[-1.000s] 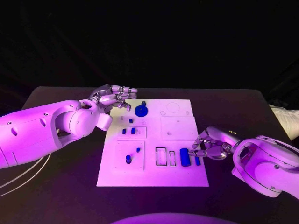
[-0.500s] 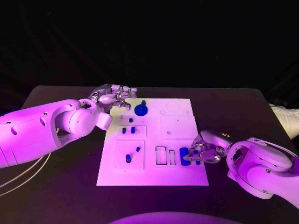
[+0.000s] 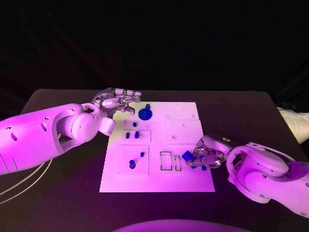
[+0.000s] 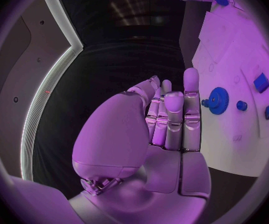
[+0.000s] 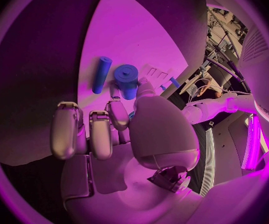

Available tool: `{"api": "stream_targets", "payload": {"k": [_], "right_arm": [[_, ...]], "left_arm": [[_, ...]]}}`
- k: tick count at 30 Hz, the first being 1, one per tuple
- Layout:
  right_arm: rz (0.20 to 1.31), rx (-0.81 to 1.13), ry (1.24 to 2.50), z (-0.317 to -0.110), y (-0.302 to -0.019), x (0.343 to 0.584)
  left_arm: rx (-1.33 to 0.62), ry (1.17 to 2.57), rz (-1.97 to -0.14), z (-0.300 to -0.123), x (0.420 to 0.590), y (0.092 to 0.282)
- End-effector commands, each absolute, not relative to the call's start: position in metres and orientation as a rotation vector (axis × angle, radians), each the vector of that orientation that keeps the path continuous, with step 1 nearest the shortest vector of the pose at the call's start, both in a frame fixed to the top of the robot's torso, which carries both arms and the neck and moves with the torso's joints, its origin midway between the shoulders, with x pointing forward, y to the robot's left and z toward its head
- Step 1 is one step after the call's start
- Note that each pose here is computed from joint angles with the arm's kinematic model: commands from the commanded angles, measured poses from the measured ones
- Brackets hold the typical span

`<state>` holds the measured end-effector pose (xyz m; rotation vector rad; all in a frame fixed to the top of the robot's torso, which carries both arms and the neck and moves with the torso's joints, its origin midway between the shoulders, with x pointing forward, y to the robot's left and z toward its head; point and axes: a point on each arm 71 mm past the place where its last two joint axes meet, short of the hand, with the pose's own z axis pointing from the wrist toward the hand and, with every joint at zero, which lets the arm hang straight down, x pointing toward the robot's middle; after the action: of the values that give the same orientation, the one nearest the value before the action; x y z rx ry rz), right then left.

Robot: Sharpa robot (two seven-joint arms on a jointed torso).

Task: Assemble the parts on the task board

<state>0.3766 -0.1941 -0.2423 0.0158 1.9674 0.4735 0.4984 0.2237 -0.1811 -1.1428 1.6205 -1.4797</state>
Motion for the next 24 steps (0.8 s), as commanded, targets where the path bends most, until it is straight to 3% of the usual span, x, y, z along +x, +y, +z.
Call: {"api": "stream_targets", "payload": {"k": [1,9,19,24], "right_arm": [[0.396,-0.031,2.011,-0.254,-0.197,0.375],[0.411,-0.019,1.979,-0.253,-0.192,0.374],[0.601,0.163,1.832,-0.231,-0.186,0.366],[0.639,0.209,1.818,-0.224,-0.183,0.366]], "left_arm": [[-1.137,1.63,-1.502,-0.181,0.498,0.222],[-1.139,1.633,-1.5,-0.181,0.497,0.222],[-1.139,1.637,-1.502,-0.181,0.497,0.223],[-1.137,1.64,-1.507,-0.181,0.497,0.222]]}}
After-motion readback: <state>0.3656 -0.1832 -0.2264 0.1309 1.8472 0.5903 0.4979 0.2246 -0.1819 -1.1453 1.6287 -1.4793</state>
